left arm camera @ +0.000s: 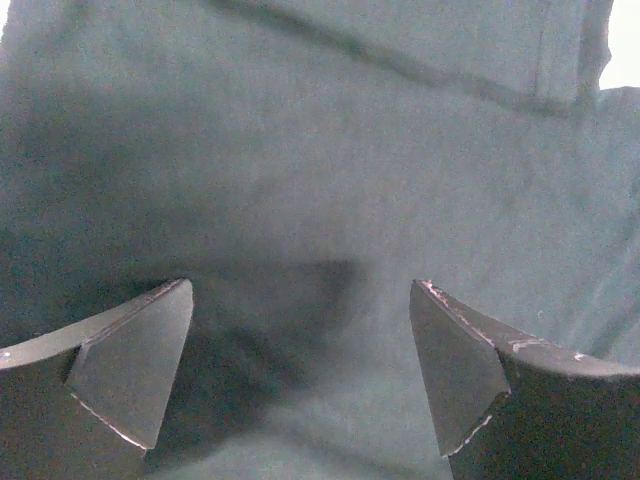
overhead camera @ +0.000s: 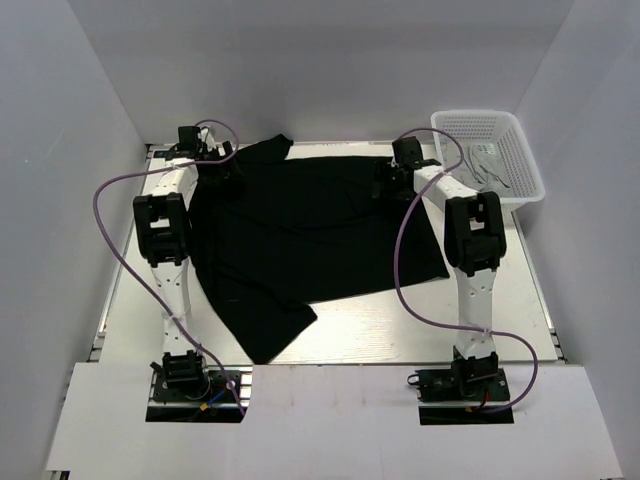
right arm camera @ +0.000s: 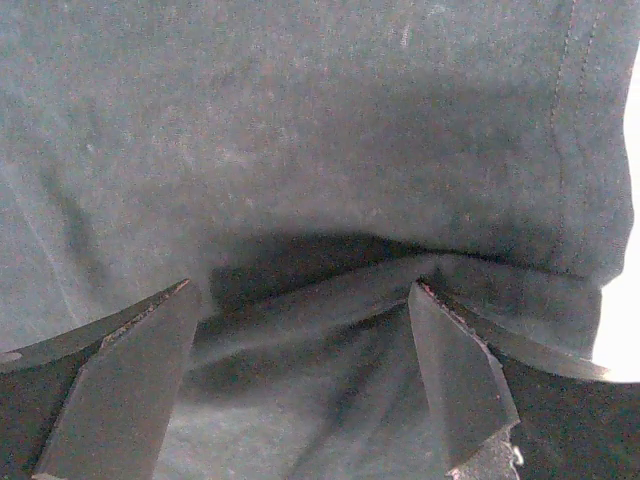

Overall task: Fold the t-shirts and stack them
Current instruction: Flatten out the tshirt

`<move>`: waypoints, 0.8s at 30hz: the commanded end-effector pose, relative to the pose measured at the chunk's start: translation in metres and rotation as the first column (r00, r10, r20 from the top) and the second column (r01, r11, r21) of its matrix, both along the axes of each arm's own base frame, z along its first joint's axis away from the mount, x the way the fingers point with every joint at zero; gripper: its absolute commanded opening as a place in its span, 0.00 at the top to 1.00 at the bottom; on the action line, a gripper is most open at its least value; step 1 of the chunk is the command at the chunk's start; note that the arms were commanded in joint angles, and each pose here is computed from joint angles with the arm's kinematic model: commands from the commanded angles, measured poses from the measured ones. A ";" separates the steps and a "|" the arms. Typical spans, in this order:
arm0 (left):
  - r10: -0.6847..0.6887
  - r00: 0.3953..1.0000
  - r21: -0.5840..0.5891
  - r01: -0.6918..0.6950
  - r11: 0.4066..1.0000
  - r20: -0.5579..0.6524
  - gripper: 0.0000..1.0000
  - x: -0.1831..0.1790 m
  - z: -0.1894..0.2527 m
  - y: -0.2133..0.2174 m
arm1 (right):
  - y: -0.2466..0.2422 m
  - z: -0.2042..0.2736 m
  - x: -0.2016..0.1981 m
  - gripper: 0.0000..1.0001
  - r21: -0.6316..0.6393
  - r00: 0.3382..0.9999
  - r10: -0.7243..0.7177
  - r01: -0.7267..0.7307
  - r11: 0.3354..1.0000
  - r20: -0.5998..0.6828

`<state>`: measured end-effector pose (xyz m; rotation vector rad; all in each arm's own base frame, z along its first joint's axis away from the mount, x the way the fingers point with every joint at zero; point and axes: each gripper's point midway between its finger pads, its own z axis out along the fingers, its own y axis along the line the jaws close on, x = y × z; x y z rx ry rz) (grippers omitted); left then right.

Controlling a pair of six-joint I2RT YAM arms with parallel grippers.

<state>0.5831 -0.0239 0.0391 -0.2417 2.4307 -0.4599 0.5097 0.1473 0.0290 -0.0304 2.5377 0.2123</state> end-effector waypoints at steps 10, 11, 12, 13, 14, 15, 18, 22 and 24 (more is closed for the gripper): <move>-0.023 0.999 0.003 0.023 1.000 0.034 0.00 0.054 -0.051 -0.001 | -0.022 -0.032 0.028 0.10 -0.038 0.974 -0.194 0.190 0.981 -0.119; -0.023 0.997 0.006 0.022 1.000 0.069 0.00 0.063 -0.043 0.000 | -0.022 -0.037 0.019 0.10 -0.041 0.973 -0.184 0.180 0.983 -0.137; -0.004 0.997 -0.011 0.005 1.000 0.071 0.00 0.067 -0.047 -0.001 | -0.021 -0.021 0.020 0.10 -0.029 0.977 -0.181 0.179 0.983 -0.110; 0.004 0.991 -0.015 -0.002 1.000 0.132 0.00 0.080 -0.034 -0.001 | -0.023 -0.023 0.015 0.10 -0.036 0.980 -0.166 0.163 0.986 -0.111; 0.017 0.985 -0.027 -0.013 1.000 0.173 0.00 0.090 -0.024 -0.001 | -0.022 -0.015 0.010 0.10 -0.032 0.984 -0.151 0.149 0.988 -0.099; 0.017 0.978 -0.025 -0.012 1.000 0.210 0.00 0.098 -0.016 0.000 | -0.019 -0.006 0.007 0.10 -0.020 0.988 -0.136 0.135 0.991 -0.075; 0.049 0.935 -0.042 -0.037 0.998 0.352 0.00 0.124 0.042 0.002 | -0.011 0.026 0.002 0.10 0.009 1.000 -0.030 0.030 1.000 0.003; 0.082 0.873 -0.032 -0.076 0.997 0.482 0.00 0.107 0.156 0.008 | -0.013 0.073 -0.010 0.10 0.000 0.996 0.008 -0.008 1.000 0.087; 0.081 0.856 -0.004 -0.091 0.996 0.510 0.00 0.092 0.189 0.012 | -0.012 0.062 -0.028 0.10 0.007 0.997 0.017 -0.018 1.000 0.079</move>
